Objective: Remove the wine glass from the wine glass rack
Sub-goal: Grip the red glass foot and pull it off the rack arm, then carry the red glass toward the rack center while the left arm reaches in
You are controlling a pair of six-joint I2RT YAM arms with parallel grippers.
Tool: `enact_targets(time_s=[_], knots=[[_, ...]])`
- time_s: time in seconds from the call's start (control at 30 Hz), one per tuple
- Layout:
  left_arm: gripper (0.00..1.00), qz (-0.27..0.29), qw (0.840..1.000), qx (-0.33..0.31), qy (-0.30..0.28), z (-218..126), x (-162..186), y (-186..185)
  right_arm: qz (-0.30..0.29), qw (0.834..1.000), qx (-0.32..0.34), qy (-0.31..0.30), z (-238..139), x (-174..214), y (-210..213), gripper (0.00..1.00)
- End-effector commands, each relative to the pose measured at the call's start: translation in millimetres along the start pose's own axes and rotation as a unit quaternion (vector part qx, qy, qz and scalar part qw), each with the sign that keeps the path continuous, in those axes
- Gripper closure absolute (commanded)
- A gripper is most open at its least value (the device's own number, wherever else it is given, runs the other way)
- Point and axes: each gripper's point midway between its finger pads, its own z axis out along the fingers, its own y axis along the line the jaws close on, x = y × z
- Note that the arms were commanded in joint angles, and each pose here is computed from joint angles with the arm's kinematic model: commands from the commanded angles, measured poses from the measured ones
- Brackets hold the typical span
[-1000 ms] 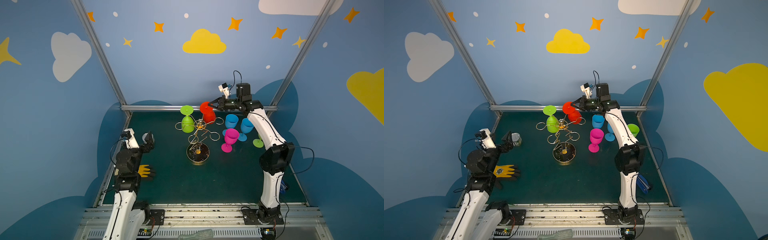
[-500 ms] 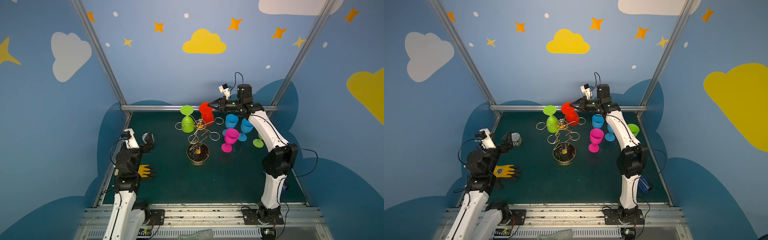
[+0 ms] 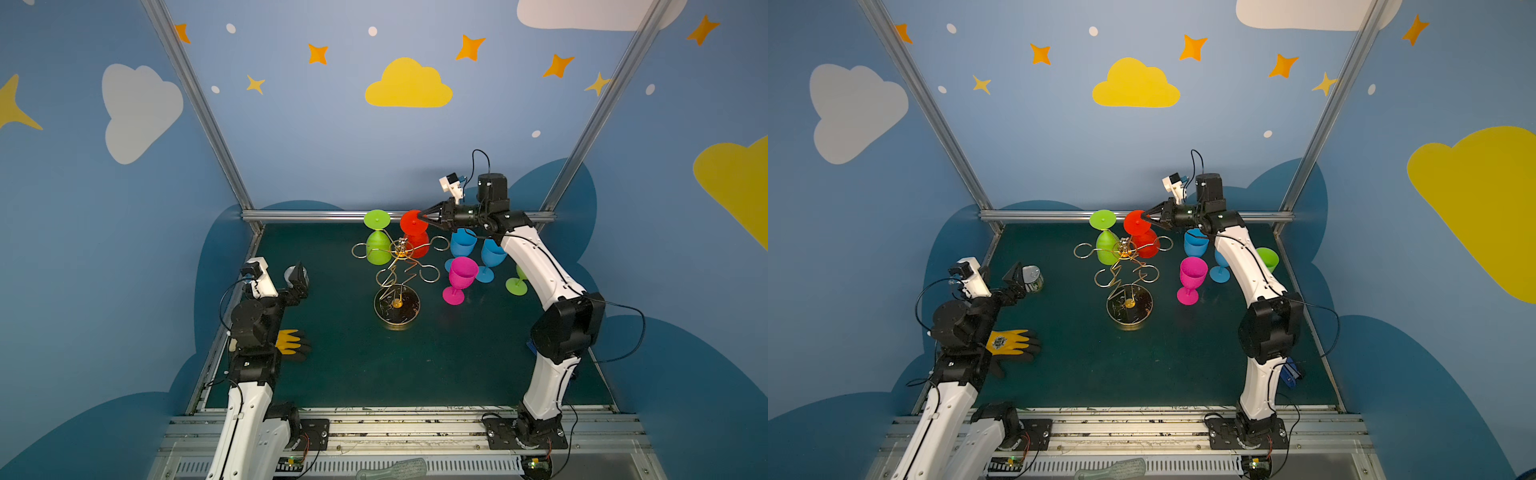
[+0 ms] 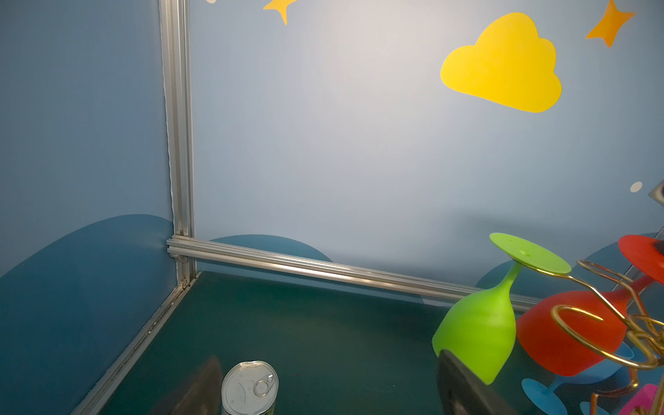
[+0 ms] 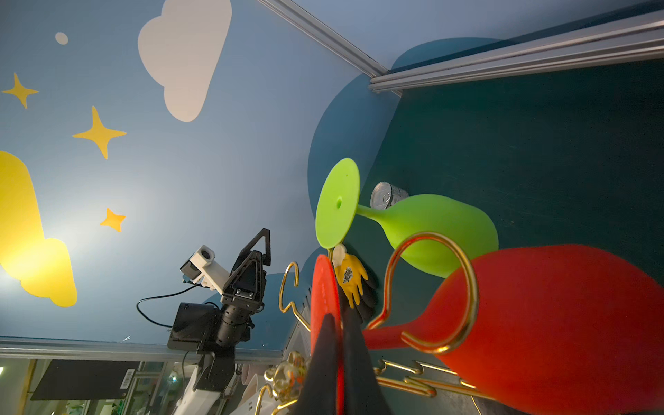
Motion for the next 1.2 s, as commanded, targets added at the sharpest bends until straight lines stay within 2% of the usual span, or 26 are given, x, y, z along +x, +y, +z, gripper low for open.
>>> enact_targets(time_s=[0.0, 0.5, 0.9, 1.07, 1.17], knots=[[0.08, 0.001, 1.000, 0.002, -0.007, -2.4, -3.0, -0.5, -0.022, 1.000, -0.015, -0.004, -6.9, -0.2, 20.3, 1.00], [0.08, 0.002, 1.000, 0.001, -0.010, -3.5, -4.6, 0.0, -0.001, 1.000, -0.002, -0.010, -15.9, 5.8, 11.6, 1.00], [0.08, -0.003, 1.000, 0.001, -0.014, -4.7, -7.4, -0.6, 0.006, 0.998, 0.022, -0.064, -54.9, -9.2, -3.2, 1.00], [0.08, -0.016, 0.999, 0.024, -0.021, -6.1, -14.9, -9.7, 0.001, 0.994, 0.025, -0.102, -81.9, -28.1, -0.3, 1.00], [0.09, -0.039, 0.996, 0.074, -0.012, -9.9, -30.3, -31.0, -0.026, 0.991, 0.035, -0.125, -100.3, -36.1, 15.7, 1.00]])
